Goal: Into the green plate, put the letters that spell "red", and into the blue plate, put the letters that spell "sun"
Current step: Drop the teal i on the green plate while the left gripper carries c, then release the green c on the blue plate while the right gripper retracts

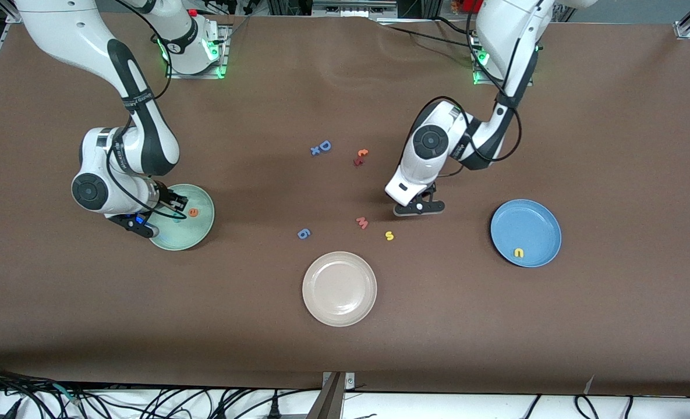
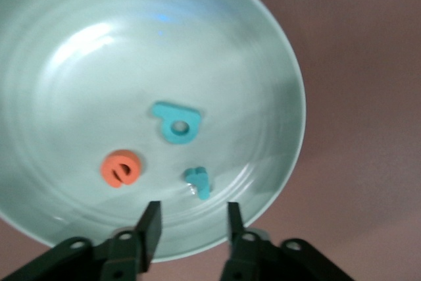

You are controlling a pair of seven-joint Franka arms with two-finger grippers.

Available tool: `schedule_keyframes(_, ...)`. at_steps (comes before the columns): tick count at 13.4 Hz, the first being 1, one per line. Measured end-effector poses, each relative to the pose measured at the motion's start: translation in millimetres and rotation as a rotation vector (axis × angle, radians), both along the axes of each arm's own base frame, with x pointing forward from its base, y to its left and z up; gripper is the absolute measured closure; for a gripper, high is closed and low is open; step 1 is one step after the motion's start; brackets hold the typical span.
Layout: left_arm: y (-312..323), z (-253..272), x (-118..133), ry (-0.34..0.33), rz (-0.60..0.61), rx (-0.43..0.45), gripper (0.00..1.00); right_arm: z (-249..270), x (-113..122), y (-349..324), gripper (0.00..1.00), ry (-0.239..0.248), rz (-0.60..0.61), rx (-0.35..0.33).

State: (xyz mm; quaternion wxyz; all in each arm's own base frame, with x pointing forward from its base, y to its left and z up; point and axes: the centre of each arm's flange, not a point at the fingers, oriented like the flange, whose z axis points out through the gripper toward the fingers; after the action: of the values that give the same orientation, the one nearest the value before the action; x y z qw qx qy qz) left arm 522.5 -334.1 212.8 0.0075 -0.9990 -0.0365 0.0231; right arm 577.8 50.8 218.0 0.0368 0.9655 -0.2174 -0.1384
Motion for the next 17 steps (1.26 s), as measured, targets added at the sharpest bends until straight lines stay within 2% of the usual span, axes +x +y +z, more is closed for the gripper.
schedule_keyframes(2, 29, 23, 22, 0.012, -0.049, 0.014, 0.73, 25, 16, 3, 0.25, -0.019, 0.003, 0.006)
schedule_keyframes(4, 65, 38, 39, 0.027, -0.100, 0.014, 0.73, 62, 34, 3, 0.04, -0.008, 0.002, 0.009)
schedule_keyframes(6, 95, 43, 51, 0.034, -0.147, 0.009, 0.73, 103, 48, -2, 0.02, -0.016, -0.001, 0.012)
schedule_keyframes(11, 158, 46, 70, 0.060, -0.275, -0.003, 0.73, 192, 75, 0, 0.01, -0.144, 0.013, 0.027)
schedule_keyframes(17, 234, 46, 87, 0.066, -0.417, -0.003, 0.73, 281, 88, -7, 0.00, -0.226, 0.064, 0.035)
